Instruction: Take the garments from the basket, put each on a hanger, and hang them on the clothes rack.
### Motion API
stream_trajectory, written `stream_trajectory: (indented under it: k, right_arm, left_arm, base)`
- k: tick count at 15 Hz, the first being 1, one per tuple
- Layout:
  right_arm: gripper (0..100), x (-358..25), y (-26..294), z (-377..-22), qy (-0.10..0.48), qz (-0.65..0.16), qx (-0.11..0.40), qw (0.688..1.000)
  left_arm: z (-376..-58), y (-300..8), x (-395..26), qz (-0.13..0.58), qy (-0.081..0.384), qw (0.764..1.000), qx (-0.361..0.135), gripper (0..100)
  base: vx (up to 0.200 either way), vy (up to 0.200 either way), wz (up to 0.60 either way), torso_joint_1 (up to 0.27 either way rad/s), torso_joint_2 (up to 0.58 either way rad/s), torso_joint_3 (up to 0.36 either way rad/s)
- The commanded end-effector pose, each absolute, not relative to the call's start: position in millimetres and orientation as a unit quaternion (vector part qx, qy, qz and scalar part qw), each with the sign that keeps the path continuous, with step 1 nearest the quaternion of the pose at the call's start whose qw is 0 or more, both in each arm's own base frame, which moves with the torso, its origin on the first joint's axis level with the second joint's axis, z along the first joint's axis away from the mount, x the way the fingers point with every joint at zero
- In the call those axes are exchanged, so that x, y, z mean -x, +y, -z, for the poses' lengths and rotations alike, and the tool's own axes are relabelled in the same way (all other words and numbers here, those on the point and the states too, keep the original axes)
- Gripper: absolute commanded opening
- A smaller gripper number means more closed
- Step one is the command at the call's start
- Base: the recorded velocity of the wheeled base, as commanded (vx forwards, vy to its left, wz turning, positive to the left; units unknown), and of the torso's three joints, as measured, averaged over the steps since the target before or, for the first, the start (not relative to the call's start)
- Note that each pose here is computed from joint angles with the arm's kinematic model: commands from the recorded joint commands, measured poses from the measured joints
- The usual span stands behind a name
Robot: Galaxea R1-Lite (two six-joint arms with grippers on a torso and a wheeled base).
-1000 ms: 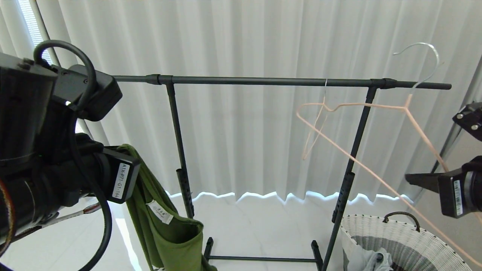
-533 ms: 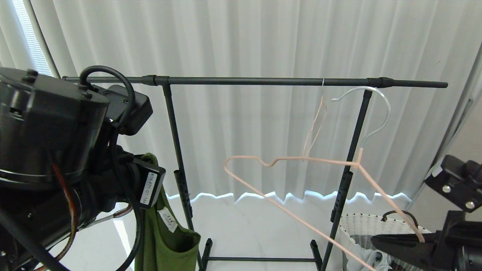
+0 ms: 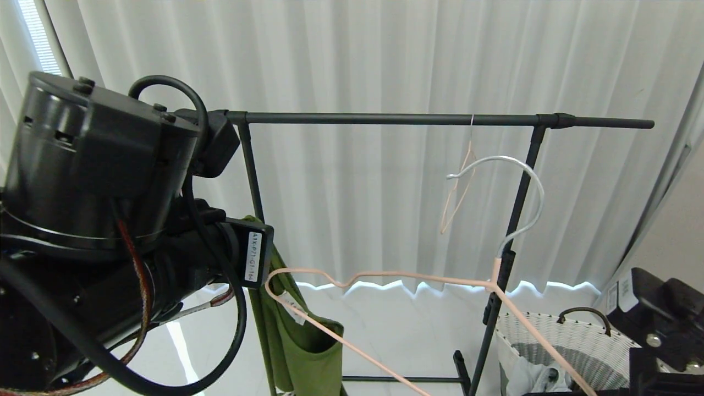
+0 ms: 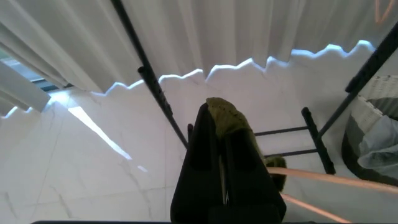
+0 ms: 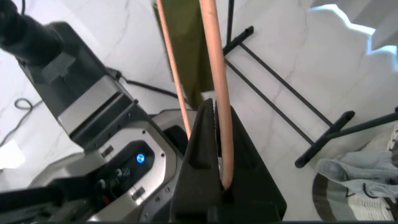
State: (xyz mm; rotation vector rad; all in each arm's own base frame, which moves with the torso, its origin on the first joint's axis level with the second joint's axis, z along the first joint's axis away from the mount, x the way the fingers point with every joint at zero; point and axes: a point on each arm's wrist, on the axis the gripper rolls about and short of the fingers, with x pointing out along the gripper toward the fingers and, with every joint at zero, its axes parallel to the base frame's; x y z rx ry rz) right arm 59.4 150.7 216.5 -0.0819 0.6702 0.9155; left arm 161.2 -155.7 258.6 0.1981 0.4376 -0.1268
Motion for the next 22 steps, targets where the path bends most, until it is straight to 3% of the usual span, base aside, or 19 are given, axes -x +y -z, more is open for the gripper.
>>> stream_trajectory:
  k: [1, 14, 22]
  right_arm:
    - [0, -63.2, 158.0, -211.2, 0.327, -0.426, 0.045, 0.842]
    - [0, -74.5, 166.1, -213.6, 0.307, -0.419, 0.021, 0.854]
    - [0, -90.2, 201.7, -199.1, 0.298, -0.419, 0.014, 0.857]
  left_arm:
    - [-258.4, -158.8, -161.0, 0.067, 0.217, 0.969, -0.099, 0]
    - [-253.6, -159.9, -168.3, 0.055, 0.225, 0.967, -0.105, 0]
    - [-259.2, -161.4, -158.7, 0.074, 0.215, 0.969, -0.096, 0]
  base:
    - [0.000, 0.000, 0.00, 0.000, 0.00, 0.000]
    - [0.000, 0.000, 0.00, 0.000, 0.00, 0.000]
    - [0.000, 0.000, 0.00, 0.000, 0.00, 0.000]
